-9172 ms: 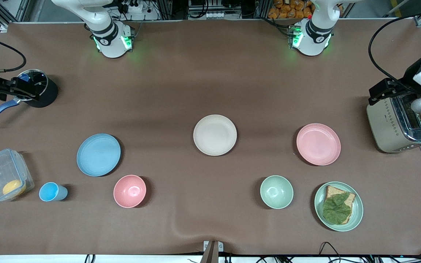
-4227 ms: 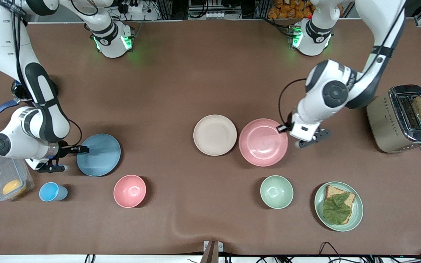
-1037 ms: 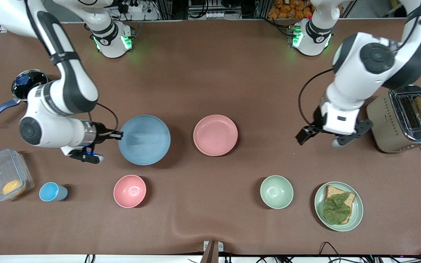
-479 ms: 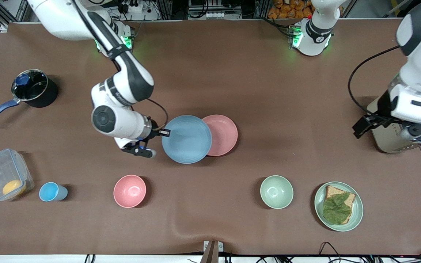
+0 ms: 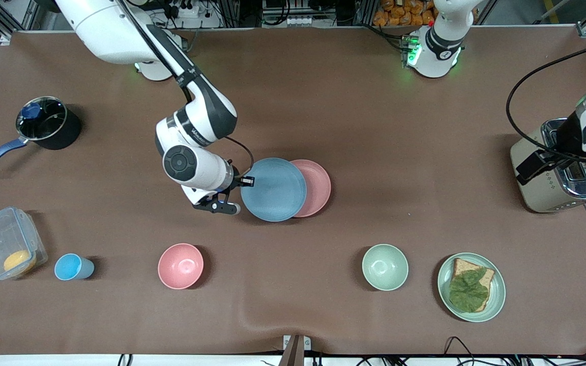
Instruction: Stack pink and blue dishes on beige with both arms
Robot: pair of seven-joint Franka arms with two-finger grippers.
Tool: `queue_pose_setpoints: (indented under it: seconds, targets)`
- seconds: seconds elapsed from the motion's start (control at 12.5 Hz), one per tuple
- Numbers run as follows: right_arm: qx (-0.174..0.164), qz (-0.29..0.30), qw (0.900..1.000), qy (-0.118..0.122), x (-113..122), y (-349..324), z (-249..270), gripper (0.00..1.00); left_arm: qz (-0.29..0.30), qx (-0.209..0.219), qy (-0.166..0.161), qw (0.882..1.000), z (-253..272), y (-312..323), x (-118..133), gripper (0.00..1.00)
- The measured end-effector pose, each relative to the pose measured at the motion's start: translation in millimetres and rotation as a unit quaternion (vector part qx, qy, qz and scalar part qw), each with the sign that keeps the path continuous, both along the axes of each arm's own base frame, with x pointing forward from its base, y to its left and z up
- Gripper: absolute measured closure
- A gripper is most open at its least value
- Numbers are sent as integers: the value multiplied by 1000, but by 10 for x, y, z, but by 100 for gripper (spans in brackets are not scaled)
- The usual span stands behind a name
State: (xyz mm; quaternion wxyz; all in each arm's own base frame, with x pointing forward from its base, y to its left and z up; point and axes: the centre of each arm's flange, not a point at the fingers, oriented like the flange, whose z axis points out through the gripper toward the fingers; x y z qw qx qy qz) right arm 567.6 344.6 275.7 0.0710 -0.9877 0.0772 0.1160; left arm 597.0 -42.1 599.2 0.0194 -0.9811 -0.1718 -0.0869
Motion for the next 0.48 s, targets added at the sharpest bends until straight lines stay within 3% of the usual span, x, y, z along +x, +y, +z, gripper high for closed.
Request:
queue_pose_setpoints:
  seconds: [0.48]
  targets:
    - [1, 7, 1000, -6, -188, 365, -161, 97, -12, -19, 1, 1000, 264, 212, -16, 0]
